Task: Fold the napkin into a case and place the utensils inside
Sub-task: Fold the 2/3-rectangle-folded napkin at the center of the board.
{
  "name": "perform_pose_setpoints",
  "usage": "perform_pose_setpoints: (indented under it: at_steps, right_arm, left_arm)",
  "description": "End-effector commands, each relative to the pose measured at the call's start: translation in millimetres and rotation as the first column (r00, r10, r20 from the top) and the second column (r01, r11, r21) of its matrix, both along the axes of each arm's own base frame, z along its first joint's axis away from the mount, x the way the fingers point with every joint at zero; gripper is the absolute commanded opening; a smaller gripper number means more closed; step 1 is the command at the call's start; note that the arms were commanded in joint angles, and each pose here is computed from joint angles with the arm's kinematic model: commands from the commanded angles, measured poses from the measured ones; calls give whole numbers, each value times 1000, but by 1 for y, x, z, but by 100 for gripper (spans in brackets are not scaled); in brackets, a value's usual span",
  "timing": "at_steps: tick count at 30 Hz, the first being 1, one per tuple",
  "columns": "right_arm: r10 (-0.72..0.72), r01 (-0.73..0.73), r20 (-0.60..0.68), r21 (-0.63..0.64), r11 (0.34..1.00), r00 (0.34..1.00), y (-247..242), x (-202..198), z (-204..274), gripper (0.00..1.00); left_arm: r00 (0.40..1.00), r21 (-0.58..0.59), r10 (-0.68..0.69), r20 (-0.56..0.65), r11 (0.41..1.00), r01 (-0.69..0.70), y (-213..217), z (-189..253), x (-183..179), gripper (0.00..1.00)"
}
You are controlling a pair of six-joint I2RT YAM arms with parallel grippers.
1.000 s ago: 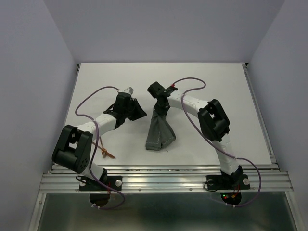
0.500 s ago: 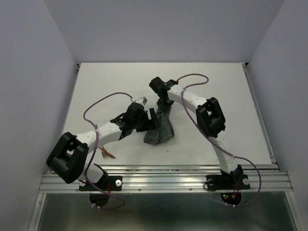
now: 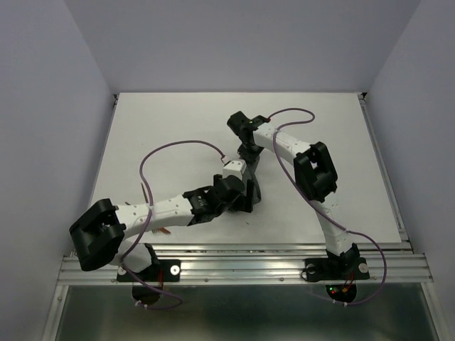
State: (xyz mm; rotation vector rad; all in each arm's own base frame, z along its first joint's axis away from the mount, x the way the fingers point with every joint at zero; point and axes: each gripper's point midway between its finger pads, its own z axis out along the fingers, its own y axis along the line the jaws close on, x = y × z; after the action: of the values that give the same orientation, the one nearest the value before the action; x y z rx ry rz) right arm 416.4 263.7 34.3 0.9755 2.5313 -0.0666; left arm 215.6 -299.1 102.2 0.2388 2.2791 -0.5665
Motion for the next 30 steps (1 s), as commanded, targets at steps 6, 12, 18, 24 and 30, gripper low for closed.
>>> perform_pose_setpoints:
  at_steps: [6, 12, 18, 24, 30]
  right_arm:
    - [-31, 9, -146, -154, 988, 989, -47, -28, -35, 1]
    - [-25, 1, -155, -154, 988, 988, -49, -31, -36, 1]
    - [-30, 5, -155, -154, 988, 987, -53, -31, -35, 1]
    - [-36, 12, -156, -155, 988, 987, -58, -30, -35, 1]
    - [-22, -5, -164, -160, 987, 986, -59, -32, -40, 1]
  left_arm:
    - [983, 185, 12, 186, 982, -47, -32, 7, 3, 88]
    - [977, 261, 16, 214, 963, -73, -49, -4, 14, 76]
    - [972, 304, 19, 234, 948, -92, -49, -6, 20, 59]
    - [975, 335, 11, 220, 938, -87, -47, -15, 22, 23]
    - [985, 252, 47, 168, 964, -89, -30, -11, 29, 0]
